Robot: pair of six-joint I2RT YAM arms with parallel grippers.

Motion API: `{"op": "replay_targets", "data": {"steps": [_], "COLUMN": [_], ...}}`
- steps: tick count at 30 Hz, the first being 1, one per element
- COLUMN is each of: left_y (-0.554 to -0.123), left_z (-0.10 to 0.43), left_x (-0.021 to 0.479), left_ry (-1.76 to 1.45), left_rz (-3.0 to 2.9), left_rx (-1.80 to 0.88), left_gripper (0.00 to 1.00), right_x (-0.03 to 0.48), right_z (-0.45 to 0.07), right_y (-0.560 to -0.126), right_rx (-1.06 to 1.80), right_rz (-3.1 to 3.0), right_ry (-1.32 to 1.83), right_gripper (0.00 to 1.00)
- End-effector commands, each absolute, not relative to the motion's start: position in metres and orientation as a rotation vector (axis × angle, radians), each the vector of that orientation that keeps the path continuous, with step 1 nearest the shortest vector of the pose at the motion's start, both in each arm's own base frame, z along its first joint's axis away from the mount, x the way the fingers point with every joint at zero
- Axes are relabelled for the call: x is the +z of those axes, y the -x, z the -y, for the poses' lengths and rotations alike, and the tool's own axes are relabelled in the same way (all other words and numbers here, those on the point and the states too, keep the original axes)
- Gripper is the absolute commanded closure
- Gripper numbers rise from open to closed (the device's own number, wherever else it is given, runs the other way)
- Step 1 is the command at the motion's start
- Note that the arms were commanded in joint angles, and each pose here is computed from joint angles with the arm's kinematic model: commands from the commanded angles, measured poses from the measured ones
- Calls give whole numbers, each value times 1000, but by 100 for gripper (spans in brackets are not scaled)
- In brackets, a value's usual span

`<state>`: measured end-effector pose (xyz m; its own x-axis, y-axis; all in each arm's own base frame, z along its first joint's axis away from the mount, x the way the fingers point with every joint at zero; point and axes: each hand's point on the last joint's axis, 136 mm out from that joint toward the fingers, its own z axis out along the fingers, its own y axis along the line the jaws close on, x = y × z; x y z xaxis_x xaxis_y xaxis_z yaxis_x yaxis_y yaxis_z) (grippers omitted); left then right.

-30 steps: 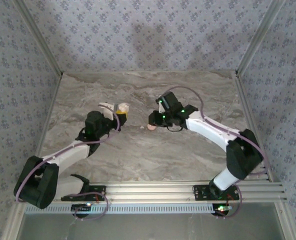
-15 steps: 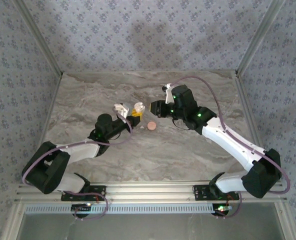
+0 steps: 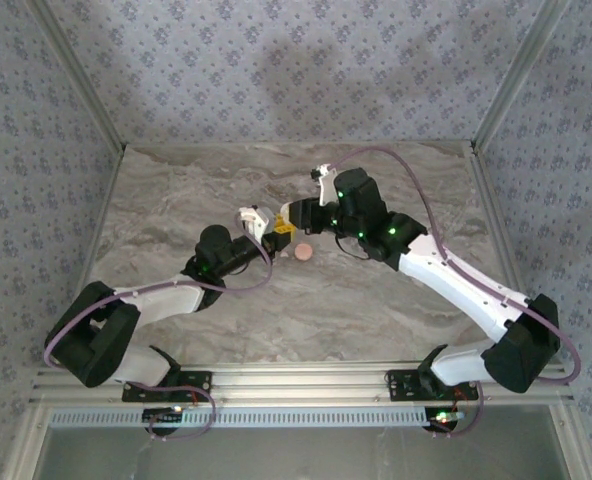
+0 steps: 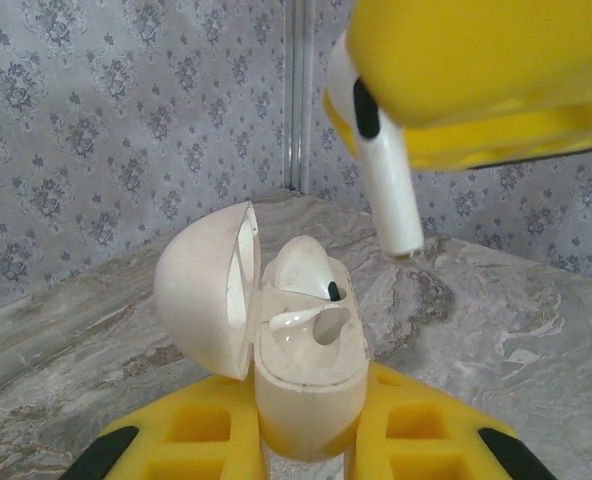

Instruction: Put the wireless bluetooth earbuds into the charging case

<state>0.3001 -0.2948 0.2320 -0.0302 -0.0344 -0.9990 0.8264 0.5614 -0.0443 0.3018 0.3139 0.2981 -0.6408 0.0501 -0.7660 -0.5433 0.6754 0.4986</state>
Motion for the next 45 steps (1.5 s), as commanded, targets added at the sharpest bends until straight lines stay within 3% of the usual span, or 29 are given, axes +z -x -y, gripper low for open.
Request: {"op": "replay_targets", "data": {"steps": [1,22,45], "left_y": [-295,-292,-290], "left_z": [299,295,289], "left_x": [266,279,292], "left_ry": [-733,-723,-709], "left_rz": [-1331,-1312,-1282], "left_rx": [-804,-799,-764], "left_gripper": [85,85,85], "right_x": [302,290,272], "right_z": [-306,-319,-300], "right_y": [-313,-313,-317], "right_rx": [840,855,700], "right_rz": [-2078,-2086,-2142], "right_ry": [348,368,304], "right_gripper": [77,77,77]}}
